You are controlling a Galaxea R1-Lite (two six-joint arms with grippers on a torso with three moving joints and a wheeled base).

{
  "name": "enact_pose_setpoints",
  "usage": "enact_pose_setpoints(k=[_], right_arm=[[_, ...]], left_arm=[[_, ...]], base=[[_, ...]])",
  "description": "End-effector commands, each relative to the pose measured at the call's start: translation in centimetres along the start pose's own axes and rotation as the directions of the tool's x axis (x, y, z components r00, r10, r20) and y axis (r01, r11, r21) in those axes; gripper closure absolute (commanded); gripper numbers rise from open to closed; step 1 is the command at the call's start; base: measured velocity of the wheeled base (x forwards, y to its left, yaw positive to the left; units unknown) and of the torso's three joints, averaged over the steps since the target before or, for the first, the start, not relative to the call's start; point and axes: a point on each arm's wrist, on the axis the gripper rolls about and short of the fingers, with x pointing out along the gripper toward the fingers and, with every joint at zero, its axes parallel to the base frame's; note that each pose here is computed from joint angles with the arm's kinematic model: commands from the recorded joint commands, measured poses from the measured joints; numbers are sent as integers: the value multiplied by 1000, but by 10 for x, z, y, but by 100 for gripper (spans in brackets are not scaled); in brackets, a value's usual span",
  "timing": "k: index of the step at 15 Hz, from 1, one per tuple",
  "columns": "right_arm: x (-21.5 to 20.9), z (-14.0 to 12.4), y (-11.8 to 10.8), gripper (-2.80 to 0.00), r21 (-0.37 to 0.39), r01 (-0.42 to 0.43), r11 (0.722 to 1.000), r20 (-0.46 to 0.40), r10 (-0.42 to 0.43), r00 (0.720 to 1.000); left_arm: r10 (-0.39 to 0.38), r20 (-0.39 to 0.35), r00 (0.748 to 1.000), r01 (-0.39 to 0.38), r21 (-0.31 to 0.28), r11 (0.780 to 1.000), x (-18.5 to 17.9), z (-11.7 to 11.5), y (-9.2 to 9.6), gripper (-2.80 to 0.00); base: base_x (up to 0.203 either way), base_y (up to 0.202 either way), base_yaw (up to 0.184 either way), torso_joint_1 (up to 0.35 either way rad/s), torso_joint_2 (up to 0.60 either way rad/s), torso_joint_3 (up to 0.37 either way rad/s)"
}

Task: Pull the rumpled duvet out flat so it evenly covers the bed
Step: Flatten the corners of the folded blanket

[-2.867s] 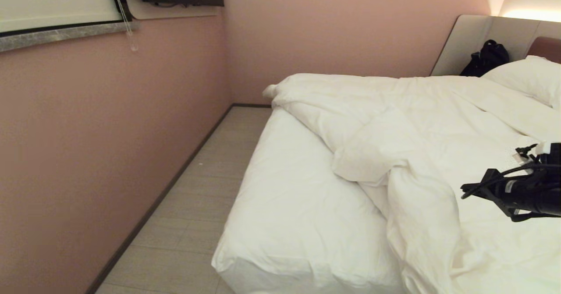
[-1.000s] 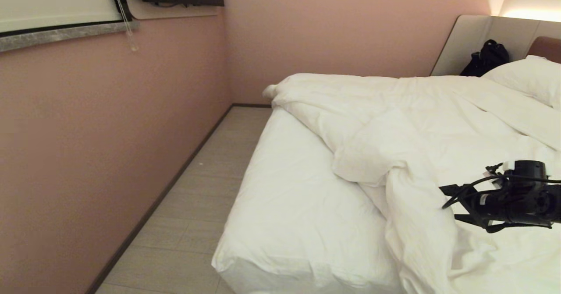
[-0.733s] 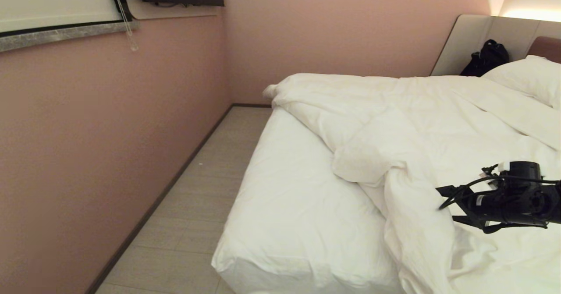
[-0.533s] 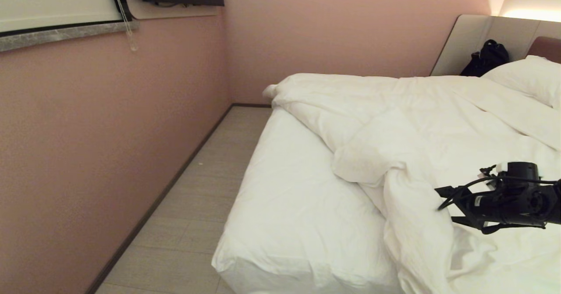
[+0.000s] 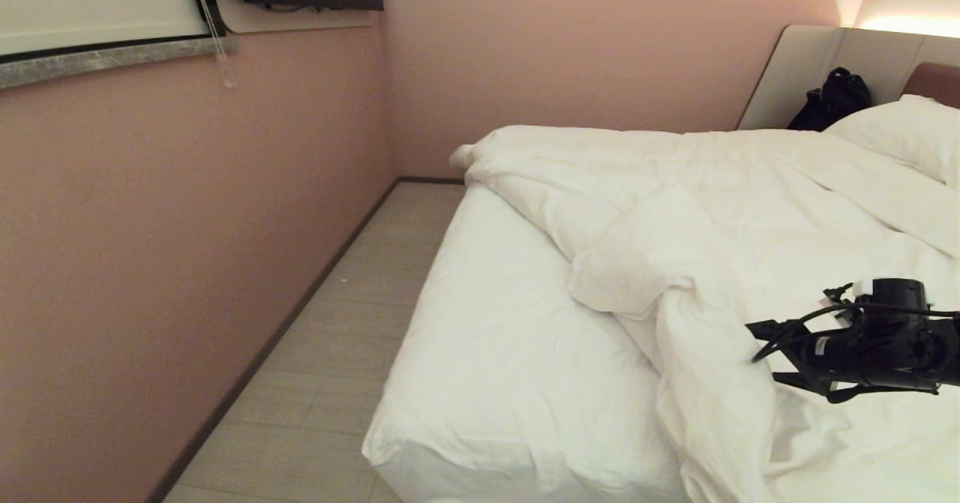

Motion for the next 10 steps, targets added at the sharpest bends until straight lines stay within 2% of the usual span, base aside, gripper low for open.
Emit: enact_pose_setpoints(k=[1,3,7,10], right_arm=[[-13,-1,9,-280,-12,-22,1000,16,22,1000],[-21,-8,14,-280,-16,-73,997,-13,73,997],[-5,-18,14,-280,-15,-79,997,-72,77,994],[3,-21,18,-280,-34,-93,995,-79,90,993]], left_arm=[[0,1,1000,0,0,1000,0,0,0,0],[0,0,1000,0,0,1000,0,0,0,0],[0,1,1000,0,0,1000,0,0,0,0],[0,0,1000,0,0,1000,0,0,0,0]], base=[[0,0,0,0,0,0],[0,0,0,0,0,0],[0,0,0,0,0,0],[0,0,0,0,0,0]])
